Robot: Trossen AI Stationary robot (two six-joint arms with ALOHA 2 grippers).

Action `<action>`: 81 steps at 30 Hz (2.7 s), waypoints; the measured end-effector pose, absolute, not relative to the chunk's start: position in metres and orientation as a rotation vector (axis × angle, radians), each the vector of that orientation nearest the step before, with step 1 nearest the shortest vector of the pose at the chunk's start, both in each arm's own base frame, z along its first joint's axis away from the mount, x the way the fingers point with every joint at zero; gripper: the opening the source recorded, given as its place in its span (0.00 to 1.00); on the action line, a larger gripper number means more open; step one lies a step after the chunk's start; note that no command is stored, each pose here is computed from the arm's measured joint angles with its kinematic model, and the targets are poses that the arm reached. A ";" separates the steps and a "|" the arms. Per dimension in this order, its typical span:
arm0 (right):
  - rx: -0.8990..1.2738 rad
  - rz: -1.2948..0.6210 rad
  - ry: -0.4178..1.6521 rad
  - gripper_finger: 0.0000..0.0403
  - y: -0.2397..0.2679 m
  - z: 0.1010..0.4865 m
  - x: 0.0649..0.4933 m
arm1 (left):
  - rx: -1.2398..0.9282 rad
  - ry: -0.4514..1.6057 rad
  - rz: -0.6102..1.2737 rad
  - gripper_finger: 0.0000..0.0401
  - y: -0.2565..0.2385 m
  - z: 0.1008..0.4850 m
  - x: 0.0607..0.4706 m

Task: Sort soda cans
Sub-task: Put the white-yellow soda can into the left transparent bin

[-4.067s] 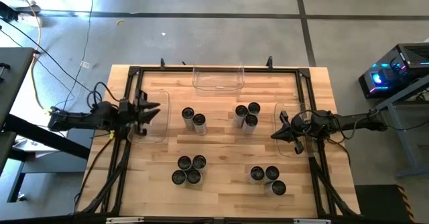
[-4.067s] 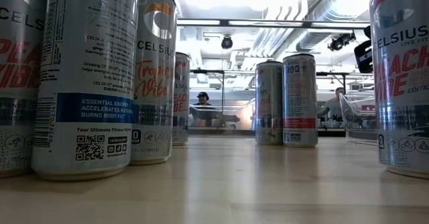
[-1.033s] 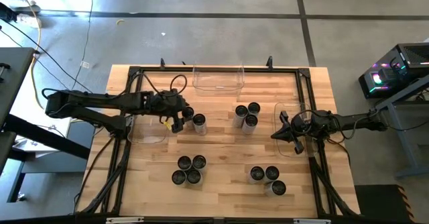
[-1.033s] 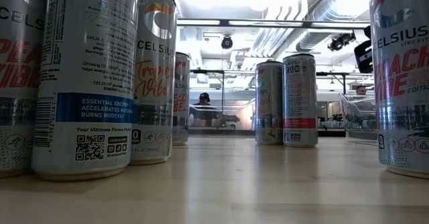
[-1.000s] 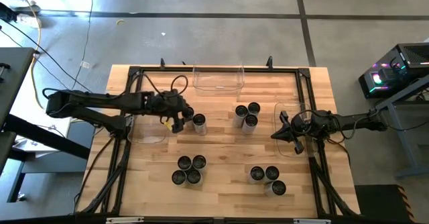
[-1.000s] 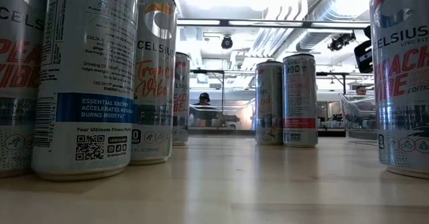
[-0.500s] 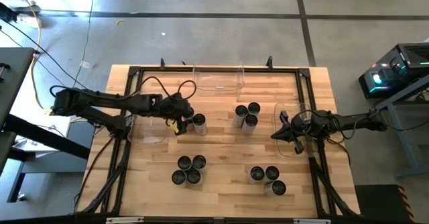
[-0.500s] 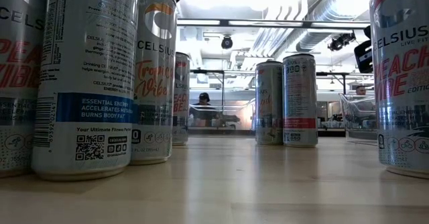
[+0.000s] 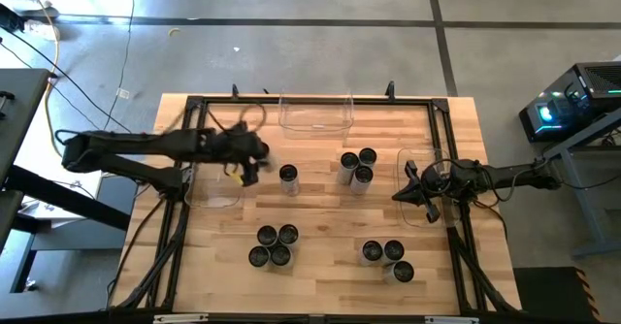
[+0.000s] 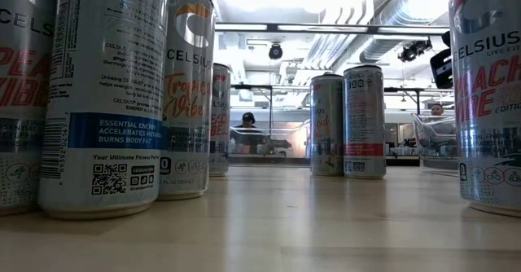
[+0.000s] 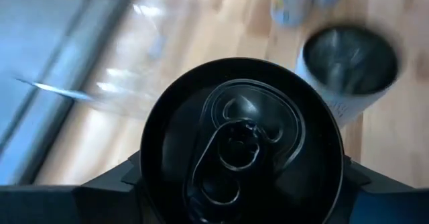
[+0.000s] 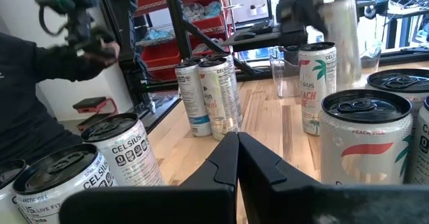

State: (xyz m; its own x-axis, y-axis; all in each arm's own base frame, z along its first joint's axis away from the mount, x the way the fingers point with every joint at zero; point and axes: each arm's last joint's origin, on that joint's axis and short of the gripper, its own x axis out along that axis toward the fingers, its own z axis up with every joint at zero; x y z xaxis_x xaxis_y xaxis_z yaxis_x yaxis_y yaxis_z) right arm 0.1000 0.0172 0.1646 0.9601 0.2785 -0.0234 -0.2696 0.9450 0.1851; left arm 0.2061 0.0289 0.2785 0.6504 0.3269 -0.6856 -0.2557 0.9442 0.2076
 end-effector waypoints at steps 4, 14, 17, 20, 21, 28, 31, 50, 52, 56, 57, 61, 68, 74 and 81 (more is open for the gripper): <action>0.181 0.279 0.050 0.00 0.017 0.164 0.100 | 0.124 0.697 0.307 0.60 0.020 0.325 0.184; 0.182 0.279 0.050 0.00 0.017 0.165 0.100 | 0.135 0.679 0.104 0.60 -0.014 0.393 0.125; 0.182 0.279 0.049 0.00 0.017 0.165 0.100 | 0.077 0.782 0.084 0.60 -0.020 0.386 0.114; 0.182 0.279 0.050 0.00 0.017 0.164 0.100 | 0.037 0.886 0.084 0.60 -0.026 0.371 0.111; 0.181 0.279 0.049 0.00 0.017 0.165 0.100 | 0.036 0.917 0.088 0.60 -0.028 0.365 0.111; 0.182 0.279 0.049 0.00 0.017 0.165 0.100 | 0.064 0.999 0.203 0.60 -0.033 0.321 0.110; 0.182 0.279 0.049 0.00 0.017 0.165 0.100 | 0.036 1.016 0.210 0.60 -0.034 0.302 0.109; 0.182 0.279 0.050 0.00 0.017 0.165 0.100 | -0.054 0.943 0.208 0.63 -0.032 0.251 0.110; 0.182 0.279 0.050 0.00 0.017 0.164 0.100 | -0.070 0.943 0.221 0.63 -0.031 0.251 0.111; 0.182 0.279 0.049 0.00 0.017 0.165 0.100 | -0.120 0.938 0.259 0.63 -0.029 0.251 0.111; 0.182 0.279 0.050 0.00 0.017 0.164 0.100 | -0.132 0.938 0.264 0.63 -0.029 0.251 0.111; 0.182 0.279 0.049 0.00 0.017 0.165 0.100 | -0.178 0.932 0.293 0.64 -0.029 0.250 0.112; 0.182 0.279 0.050 0.00 0.017 0.164 0.100 | -0.185 0.948 0.340 0.64 -0.030 0.247 0.117; 0.182 0.279 0.049 0.00 0.017 0.165 0.100 | -0.176 0.969 0.383 0.65 -0.031 0.243 0.123; 0.181 0.279 0.050 0.00 0.017 0.164 0.100 | -0.168 0.992 0.388 0.76 -0.033 0.240 0.128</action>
State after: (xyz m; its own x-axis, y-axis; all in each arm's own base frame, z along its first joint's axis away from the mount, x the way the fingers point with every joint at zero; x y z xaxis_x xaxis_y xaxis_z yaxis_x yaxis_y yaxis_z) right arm 0.1000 0.0171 0.1644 0.9603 0.2778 -0.0238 -0.2689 0.9453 0.1848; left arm 0.1278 -0.0332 0.2403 0.4853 0.2417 -0.8403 -0.3926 0.9189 0.0376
